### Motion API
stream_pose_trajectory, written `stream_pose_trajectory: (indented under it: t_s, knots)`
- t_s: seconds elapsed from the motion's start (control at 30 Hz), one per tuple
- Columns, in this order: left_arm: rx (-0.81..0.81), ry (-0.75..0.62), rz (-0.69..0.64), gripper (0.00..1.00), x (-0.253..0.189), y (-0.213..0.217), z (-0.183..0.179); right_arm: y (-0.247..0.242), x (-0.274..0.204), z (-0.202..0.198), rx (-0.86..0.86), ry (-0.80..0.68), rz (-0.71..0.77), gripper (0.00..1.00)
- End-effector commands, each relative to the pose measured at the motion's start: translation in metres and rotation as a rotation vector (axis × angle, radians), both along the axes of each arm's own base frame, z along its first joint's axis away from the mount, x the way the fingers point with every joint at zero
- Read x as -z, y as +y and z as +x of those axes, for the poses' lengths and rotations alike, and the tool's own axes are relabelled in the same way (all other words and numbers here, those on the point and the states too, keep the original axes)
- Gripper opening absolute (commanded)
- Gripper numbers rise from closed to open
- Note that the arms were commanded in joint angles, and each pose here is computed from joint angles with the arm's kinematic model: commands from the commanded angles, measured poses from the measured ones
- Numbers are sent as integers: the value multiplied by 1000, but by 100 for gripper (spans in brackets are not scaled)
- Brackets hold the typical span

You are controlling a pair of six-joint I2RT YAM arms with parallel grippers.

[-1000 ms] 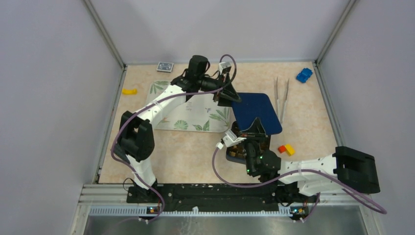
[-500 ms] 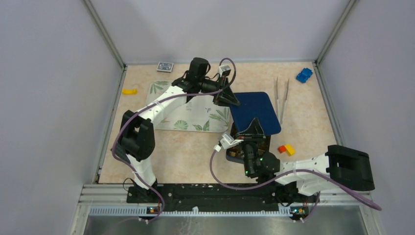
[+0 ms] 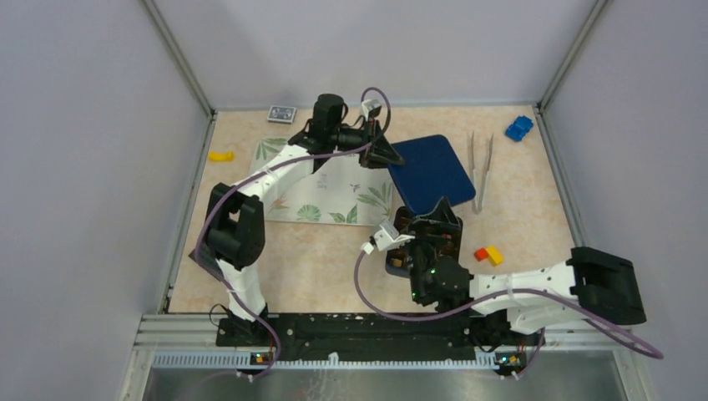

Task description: Pack the chocolate

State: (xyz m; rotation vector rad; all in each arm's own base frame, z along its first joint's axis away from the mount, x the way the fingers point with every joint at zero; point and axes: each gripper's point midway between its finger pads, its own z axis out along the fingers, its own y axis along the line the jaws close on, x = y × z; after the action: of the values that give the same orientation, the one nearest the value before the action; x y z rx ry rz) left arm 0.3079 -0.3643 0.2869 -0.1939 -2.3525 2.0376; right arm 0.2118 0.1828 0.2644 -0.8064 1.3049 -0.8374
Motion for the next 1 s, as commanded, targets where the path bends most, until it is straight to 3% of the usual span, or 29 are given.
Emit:
stream_pose_trajectory:
  t_s: [0.0, 0.3, 0.5, 0.7, 0.83, 0.97]
  knots:
    - [-61, -178, -95, 0, -34, 13, 40, 12, 17, -16, -54, 143, 20, 95]
    - [-101, -285, -79, 0, -36, 54, 67, 33, -28, -36, -258, 486, 554, 95]
    - [-13, -378, -60, 0, -24, 73, 40, 9, -71, 5, -329, 643, 1031, 96]
    - [54, -414, -90, 0, -23, 83, 8, -19, -58, 42, -345, 879, 1358, 96]
    - [77, -427, -109, 0, -23, 86, -4, -11, -50, 42, -515, 1043, 1501, 96]
    - [102, -445, -118, 0, -24, 87, -15, 2, -41, 42, -626, 1122, 1545, 96]
